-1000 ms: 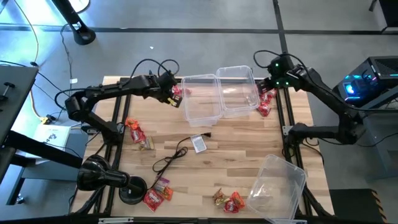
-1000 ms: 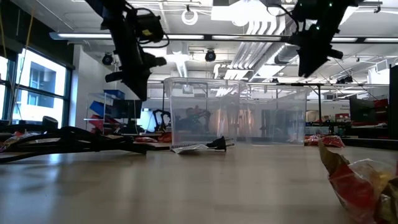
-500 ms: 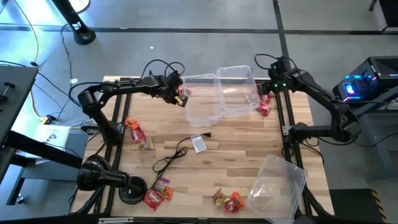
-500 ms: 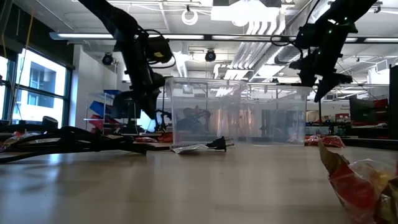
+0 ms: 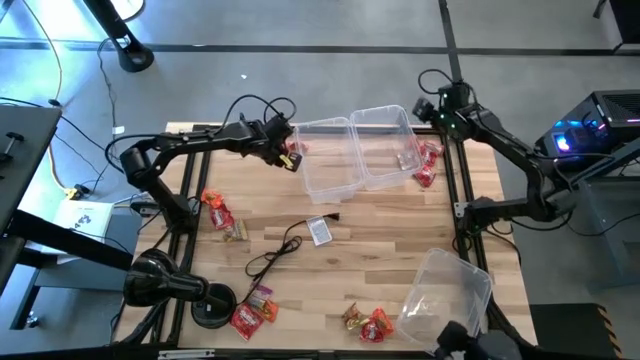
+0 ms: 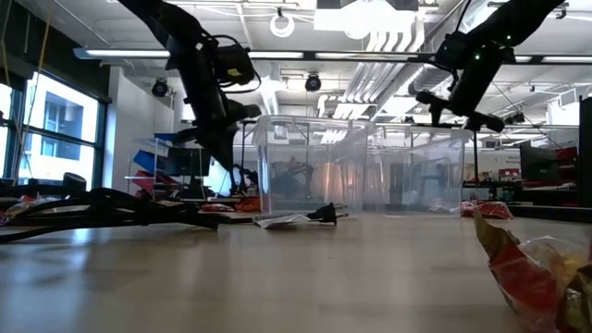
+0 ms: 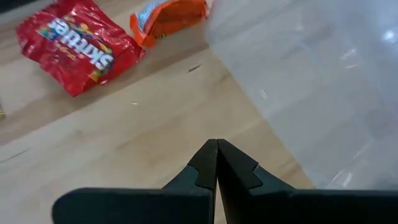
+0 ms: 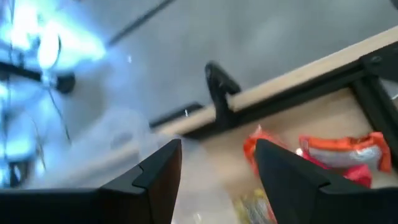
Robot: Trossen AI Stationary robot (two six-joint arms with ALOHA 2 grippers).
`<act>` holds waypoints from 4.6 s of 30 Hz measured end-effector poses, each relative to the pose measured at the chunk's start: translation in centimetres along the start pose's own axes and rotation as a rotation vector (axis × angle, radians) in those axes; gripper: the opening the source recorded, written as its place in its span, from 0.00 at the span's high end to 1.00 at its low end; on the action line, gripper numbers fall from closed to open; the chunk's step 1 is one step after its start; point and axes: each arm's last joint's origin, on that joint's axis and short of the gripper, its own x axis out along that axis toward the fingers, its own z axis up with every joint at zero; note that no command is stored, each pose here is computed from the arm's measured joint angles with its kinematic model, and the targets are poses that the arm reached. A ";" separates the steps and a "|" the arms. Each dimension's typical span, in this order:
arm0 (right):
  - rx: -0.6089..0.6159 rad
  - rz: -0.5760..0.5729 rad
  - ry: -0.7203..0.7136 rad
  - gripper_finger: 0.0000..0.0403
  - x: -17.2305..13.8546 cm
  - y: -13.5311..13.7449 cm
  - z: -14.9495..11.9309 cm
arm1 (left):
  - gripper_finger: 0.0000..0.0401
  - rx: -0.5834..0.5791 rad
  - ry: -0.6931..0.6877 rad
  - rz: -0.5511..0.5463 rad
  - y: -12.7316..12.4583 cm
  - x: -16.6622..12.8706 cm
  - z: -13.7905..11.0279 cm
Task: Sort candy
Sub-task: Move the top left and bottom right transparent bins to the top center
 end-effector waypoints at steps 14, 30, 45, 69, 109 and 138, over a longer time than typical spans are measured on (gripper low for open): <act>0.087 -0.143 0.188 0.68 3.7 -1.0 -1.2 | 1.00 0.032 -0.232 -0.011 0.7 -6.9 0.1; -0.362 0.427 0.215 0.75 -7.7 2.5 -4.6 | 1.00 0.176 -0.386 -0.056 0.8 -10.3 0.1; -0.529 0.624 0.850 0.86 -18.9 1.1 -17.7 | 1.00 0.290 -0.376 -0.142 0.3 -10.4 0.1; -0.560 0.019 1.005 0.66 -20.7 -3.7 -25.1 | 1.00 0.319 -0.358 -0.172 0.4 -10.4 0.1; -0.507 0.349 0.541 0.97 -25.9 5.9 -20.4 | 1.00 0.373 -0.864 -0.497 2.2 -22.0 -1.7; -0.991 1.311 0.202 0.97 -11.5 32.0 -17.4 | 0.47 0.465 -1.224 -0.748 3.1 -34.8 -5.0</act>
